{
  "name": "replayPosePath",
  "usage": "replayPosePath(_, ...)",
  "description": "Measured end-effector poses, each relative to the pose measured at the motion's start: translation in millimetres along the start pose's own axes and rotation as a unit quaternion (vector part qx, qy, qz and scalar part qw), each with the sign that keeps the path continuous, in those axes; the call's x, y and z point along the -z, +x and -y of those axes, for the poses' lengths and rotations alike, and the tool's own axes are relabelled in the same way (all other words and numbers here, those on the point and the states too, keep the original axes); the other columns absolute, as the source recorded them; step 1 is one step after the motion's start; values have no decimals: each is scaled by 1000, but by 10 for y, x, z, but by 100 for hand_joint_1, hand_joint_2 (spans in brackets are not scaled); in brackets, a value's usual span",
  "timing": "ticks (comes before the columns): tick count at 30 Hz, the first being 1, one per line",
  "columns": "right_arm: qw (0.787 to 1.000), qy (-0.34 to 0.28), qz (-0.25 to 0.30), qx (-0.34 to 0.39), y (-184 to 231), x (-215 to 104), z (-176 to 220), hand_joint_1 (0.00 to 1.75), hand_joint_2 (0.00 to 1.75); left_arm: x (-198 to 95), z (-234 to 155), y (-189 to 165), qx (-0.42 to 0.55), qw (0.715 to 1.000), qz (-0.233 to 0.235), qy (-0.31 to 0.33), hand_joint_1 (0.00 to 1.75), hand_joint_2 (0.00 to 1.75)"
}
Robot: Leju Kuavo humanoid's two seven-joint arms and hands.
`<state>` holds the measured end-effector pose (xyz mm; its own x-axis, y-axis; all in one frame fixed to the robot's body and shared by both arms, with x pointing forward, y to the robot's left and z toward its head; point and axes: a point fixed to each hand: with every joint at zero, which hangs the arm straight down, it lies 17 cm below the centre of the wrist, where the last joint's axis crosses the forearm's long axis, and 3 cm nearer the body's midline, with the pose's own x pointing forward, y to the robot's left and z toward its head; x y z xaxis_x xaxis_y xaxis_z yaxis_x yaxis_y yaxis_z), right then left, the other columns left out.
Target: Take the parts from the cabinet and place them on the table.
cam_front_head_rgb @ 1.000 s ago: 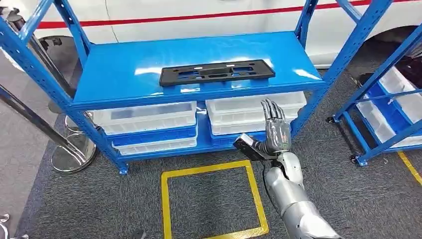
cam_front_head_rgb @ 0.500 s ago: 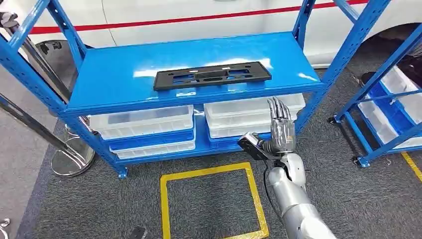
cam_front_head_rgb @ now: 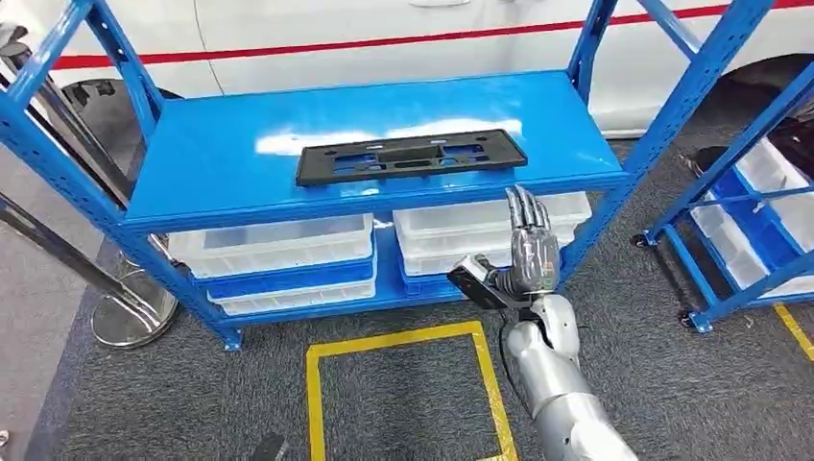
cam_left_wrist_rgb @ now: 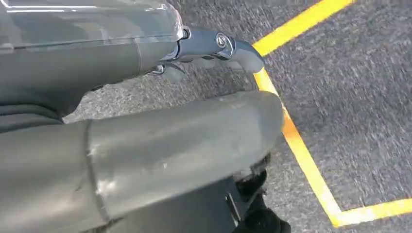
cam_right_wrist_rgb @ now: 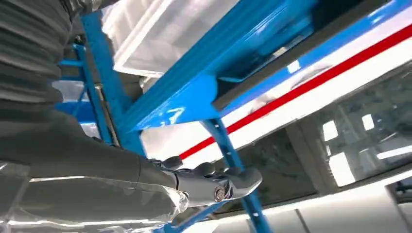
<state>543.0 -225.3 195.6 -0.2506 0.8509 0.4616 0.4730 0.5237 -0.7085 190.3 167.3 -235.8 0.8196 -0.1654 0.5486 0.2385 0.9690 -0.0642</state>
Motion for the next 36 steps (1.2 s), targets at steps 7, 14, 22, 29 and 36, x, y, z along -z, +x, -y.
replayPosePath(7,1000,10,-3,11,13,-72,-86,0,175,0,26,2,1,1000,0,-3,0,0)
replayPosePath(14,1000,24,5,19,124,-131,-205,0,175,7,45,34,1,1000,2,-4,0,0)
replayPosePath(22,999,31,16,37,286,-162,-288,0,175,5,46,27,1,1000,1,-4,0,0)
replayPosePath(29,998,36,26,54,488,-187,-367,0,175,11,17,44,1,1000,3,-1,0,0)
replayPosePath(36,997,39,28,57,519,-209,-390,0,175,18,45,80,0,1000,5,-3,0,0)
